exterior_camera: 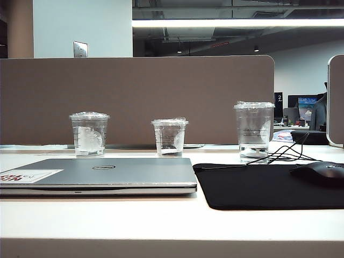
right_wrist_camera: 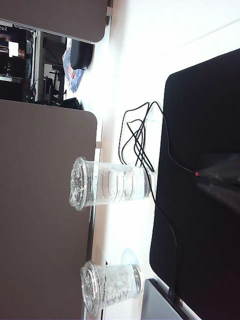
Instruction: Pick up the coffee cup on the middle and place it on the right side of the laptop.
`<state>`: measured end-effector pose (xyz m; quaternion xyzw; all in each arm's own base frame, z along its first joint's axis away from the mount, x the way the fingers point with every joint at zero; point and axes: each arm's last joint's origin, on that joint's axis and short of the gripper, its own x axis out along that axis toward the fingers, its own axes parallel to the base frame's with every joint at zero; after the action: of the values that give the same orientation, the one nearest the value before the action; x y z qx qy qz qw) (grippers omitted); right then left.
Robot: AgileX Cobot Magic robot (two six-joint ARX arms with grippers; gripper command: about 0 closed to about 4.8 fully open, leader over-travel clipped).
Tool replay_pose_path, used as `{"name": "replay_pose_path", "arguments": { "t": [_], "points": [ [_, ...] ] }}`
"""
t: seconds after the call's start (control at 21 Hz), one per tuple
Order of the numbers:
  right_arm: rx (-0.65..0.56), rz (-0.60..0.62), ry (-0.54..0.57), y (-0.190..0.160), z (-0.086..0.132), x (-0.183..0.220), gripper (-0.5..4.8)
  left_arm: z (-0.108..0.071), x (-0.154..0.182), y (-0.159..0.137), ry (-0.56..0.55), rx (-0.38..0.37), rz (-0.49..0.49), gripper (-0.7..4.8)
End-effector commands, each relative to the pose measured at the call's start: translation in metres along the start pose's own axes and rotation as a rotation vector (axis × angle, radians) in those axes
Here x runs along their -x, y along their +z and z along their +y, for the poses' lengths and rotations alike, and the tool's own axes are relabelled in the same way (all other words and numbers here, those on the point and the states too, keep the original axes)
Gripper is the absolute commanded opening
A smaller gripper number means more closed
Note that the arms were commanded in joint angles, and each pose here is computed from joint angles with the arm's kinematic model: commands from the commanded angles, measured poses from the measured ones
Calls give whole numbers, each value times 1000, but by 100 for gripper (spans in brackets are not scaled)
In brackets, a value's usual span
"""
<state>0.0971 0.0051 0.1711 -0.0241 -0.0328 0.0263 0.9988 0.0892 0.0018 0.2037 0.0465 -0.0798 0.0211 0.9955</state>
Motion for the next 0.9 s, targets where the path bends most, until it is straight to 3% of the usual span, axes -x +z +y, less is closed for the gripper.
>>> {"name": "replay_pose_path", "arguments": {
  "t": [0.05, 0.19, 0.38, 0.52, 0.57, 0.67, 0.76, 0.9],
  "points": [
    [-79, -17, 0, 0, 0, 0, -8, -1, 1, 18, -93, 0, 89, -5],
    [-147, -17, 29, 1, 1, 0, -8, -7, -12, 34, -186, 7, 158, -5],
    [-164, -27, 146, 2, 4, 0, -8, -32, -43, 51, -375, 11, 235, -5],
    [-364, -57, 222, 10, 6, 1, -8, -61, -73, 64, -506, 14, 226, -5],
    [-379, -64, 239, 13, 6, 2, -8, -66, -78, 64, -520, 14, 224, -5],
    [-373, -120, 284, 34, 6, 6, -8, -75, -91, 63, -537, 16, 211, -5],
    [-355, -222, 253, 79, 2, 14, -9, -81, -99, 57, -542, 14, 226, -5],
    [-272, -223, 270, 129, 0, 0, -8, -81, -98, 52, -537, 4, 270, -5]
  ]
}}
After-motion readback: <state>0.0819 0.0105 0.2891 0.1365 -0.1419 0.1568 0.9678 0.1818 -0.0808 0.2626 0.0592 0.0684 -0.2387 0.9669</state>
